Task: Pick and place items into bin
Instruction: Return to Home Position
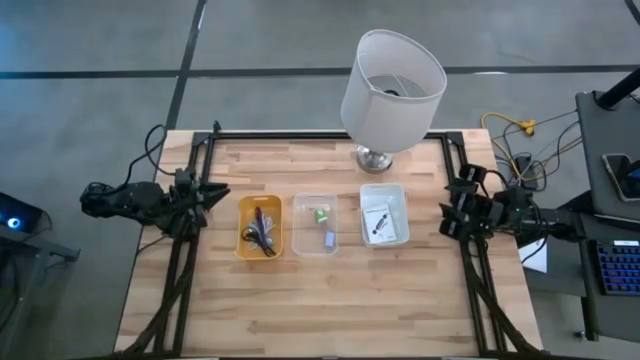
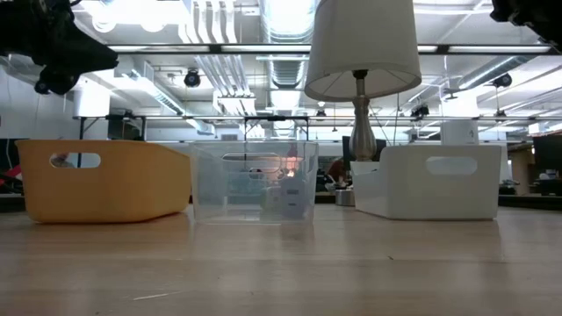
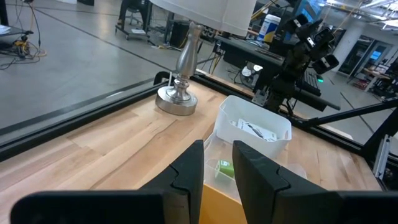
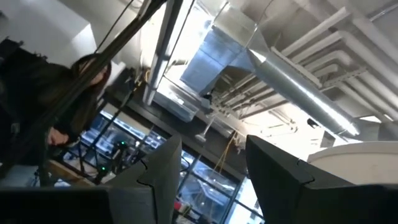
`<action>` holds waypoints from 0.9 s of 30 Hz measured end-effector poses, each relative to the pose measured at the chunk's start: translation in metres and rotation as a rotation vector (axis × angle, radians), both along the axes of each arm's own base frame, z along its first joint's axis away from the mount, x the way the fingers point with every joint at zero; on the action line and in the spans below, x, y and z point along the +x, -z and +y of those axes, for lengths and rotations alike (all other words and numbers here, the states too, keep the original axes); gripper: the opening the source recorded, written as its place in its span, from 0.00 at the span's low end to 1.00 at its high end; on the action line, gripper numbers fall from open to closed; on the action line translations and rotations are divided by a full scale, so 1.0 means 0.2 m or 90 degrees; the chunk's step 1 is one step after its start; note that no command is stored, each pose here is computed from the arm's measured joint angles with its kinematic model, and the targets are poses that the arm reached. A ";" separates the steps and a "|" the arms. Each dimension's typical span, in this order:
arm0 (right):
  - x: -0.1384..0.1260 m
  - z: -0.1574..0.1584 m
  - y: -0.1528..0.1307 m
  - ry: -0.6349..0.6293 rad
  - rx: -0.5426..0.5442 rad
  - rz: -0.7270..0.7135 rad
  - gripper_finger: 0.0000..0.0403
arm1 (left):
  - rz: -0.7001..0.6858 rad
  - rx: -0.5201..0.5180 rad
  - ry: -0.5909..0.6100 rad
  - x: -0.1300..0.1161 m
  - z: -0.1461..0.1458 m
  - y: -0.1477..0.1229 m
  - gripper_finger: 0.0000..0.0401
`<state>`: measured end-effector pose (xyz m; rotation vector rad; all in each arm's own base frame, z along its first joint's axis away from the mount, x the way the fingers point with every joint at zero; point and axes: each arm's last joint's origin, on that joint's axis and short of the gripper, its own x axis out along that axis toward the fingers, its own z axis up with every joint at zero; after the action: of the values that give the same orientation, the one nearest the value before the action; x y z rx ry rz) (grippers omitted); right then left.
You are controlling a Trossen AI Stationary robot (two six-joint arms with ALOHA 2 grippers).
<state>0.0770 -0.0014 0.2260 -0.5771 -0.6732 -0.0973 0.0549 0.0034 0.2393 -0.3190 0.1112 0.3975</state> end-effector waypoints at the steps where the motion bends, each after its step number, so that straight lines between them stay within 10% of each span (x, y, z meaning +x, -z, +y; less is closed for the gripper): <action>1: 0.00 0.00 0.00 0.001 -0.001 0.000 0.41 | 0.000 0.000 0.000 0.00 0.00 0.00 0.17; 27: 0.02 0.00 0.01 -0.028 0.039 0.023 0.41 | 0.000 0.000 0.000 0.00 0.00 0.00 0.17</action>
<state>0.0804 -0.0017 0.2243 -0.5042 -0.6458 -0.0659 0.0549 0.0034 0.2393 -0.3190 0.1111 0.3974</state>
